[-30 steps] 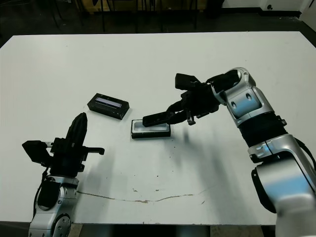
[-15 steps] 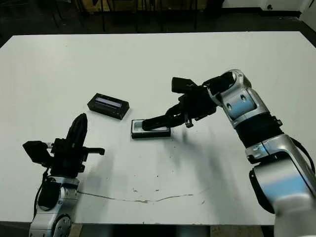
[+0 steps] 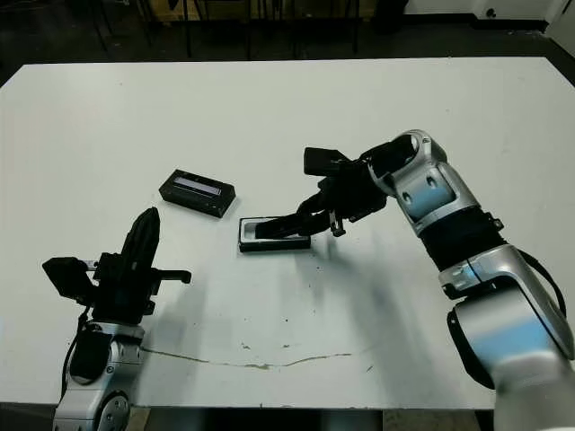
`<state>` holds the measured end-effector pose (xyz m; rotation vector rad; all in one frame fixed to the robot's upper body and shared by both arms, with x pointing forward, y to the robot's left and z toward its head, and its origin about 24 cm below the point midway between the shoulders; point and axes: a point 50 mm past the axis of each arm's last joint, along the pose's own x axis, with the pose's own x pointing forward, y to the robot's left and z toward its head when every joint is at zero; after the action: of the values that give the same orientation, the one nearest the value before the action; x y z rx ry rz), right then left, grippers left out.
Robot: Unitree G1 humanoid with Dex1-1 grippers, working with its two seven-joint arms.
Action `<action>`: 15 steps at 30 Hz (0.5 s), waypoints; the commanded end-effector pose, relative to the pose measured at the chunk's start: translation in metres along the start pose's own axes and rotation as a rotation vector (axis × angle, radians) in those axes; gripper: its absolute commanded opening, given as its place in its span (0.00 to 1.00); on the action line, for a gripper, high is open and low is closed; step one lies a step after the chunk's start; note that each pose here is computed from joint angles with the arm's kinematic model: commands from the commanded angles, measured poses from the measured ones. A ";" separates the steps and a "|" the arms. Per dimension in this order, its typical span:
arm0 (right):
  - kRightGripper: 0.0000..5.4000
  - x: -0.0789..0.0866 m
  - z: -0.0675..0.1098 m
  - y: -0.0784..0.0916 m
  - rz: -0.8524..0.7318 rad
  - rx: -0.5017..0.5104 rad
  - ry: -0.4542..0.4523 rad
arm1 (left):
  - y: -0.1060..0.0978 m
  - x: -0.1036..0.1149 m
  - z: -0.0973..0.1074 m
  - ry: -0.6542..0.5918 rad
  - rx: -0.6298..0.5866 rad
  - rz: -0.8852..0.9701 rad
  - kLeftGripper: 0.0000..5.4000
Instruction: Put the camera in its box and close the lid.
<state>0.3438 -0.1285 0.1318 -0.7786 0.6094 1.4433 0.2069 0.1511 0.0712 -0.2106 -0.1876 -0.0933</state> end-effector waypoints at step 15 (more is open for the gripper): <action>0.09 0.022 0.011 0.002 0.033 0.021 0.018 | 0.000 -0.005 -0.005 0.021 -0.007 0.008 0.00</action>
<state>0.3443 -0.1130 0.1264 -0.7742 0.6351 1.4356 0.2054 0.1495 0.0707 -0.2154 -0.1909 -0.0965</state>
